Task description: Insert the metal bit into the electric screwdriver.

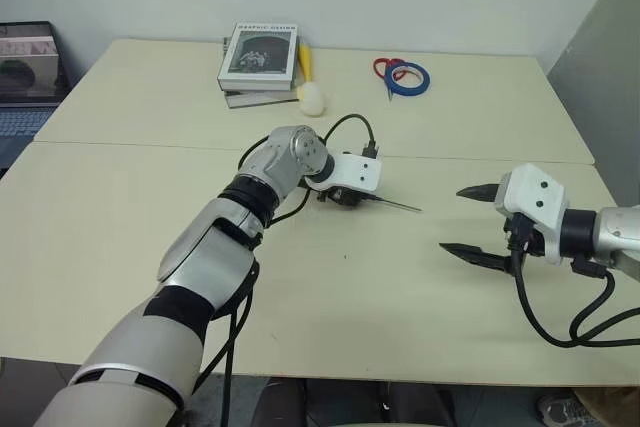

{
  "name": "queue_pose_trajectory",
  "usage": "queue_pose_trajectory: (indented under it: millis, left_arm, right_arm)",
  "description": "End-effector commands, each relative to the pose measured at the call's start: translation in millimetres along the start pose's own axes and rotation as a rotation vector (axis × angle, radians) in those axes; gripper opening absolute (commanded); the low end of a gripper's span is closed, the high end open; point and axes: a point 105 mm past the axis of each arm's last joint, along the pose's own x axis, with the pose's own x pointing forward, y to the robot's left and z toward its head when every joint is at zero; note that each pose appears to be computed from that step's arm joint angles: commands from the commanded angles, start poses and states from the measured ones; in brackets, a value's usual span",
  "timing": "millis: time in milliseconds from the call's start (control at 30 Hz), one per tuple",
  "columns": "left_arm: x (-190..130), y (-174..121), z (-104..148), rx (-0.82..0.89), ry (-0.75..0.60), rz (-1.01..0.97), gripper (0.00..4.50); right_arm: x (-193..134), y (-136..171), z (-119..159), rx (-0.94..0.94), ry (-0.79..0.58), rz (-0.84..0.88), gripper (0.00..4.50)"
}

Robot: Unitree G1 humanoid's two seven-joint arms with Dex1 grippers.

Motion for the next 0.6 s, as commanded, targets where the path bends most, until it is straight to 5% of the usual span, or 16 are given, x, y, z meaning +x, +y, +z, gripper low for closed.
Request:
queue_pose_trajectory:
  millis: [33, 233, 433, 600]
  left_arm:
    - [-0.3, -1.4, 6.0, 0.026, -0.011, -0.036, 3.27]
    - [-23.4, 12.7, 9.6, -0.012, -0.070, 0.020, 4.43]
    - [-102.7, 45.1, -5.4, -0.202, -0.206, 0.292, 4.47]
    - [-157.9, 11.3, -49.8, -0.363, -0.193, 0.419, 4.47]
  right_arm:
    - [-5.5, -5.8, -1.1, -0.031, 0.024, -0.021, 4.50]
    - [-5.3, -9.5, -0.7, -0.030, 0.014, -0.024, 4.50]
    - [-5.1, -22.4, 1.5, -0.052, -0.035, -0.080, 4.50]
    - [-7.8, -28.1, -0.3, -0.084, -0.070, -0.102, 4.50]
